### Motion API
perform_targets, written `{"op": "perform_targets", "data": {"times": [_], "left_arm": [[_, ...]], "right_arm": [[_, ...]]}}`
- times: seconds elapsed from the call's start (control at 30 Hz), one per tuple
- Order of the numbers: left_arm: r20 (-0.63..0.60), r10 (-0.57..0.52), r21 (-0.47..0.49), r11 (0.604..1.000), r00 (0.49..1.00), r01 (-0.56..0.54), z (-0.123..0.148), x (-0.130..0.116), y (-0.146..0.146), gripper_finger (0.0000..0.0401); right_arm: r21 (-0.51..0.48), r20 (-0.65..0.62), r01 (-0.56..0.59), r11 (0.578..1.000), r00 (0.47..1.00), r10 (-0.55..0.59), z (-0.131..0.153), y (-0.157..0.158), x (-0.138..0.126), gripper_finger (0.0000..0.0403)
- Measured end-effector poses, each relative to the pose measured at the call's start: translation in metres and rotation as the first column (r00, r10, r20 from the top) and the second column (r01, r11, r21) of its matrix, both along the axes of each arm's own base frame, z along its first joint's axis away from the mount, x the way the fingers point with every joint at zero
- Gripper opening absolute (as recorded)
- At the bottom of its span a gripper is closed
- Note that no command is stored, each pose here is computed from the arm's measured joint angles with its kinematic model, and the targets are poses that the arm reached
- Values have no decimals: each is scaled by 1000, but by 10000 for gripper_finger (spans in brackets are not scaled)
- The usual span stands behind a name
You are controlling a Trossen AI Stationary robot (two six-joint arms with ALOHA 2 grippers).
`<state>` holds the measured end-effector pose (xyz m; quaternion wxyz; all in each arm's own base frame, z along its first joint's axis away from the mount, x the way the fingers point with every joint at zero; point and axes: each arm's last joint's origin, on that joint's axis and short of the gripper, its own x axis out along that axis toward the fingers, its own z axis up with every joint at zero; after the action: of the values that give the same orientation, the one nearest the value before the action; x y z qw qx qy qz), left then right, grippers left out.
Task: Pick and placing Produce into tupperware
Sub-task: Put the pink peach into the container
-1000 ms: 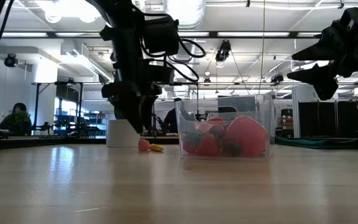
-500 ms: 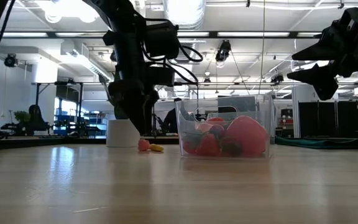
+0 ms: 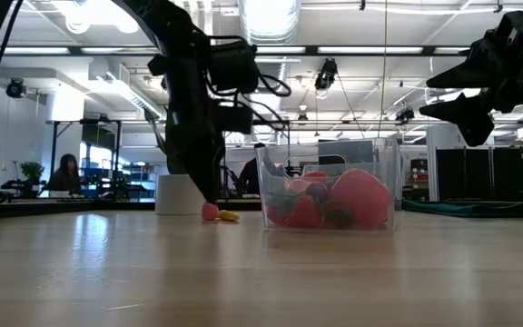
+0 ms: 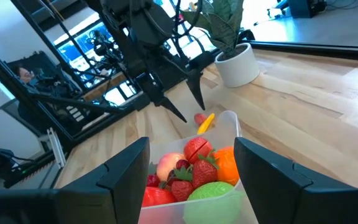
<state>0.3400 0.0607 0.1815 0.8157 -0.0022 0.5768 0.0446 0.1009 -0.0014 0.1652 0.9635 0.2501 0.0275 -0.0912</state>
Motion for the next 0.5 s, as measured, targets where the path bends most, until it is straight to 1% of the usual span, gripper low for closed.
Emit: {"op": "perform_targets", "data": {"times": [0.17, 0.27, 0.37, 0.5], "left_arm": [[-44, 1, -5, 1000, 999, -2, -11, -8, -1, 203], [-44, 9, 14, 1000, 999, -8, -10, -7, -1, 203], [-18, 9, 19, 1000, 1000, -9, -10, -4, 0, 203], [-24, 9, 14, 1000, 1000, -8, -17, -1, 0, 203]], "right_arm": [[0, 0, 0, 1000, 1000, 0, 0, 0, 0, 226], [0, 0, 0, 1000, 1000, 0, 0, 0, 0, 226], [0, 0, 0, 1000, 1000, 0, 0, 0, 0, 226], [0, 0, 0, 1000, 1000, 0, 0, 0, 0, 226]]}}
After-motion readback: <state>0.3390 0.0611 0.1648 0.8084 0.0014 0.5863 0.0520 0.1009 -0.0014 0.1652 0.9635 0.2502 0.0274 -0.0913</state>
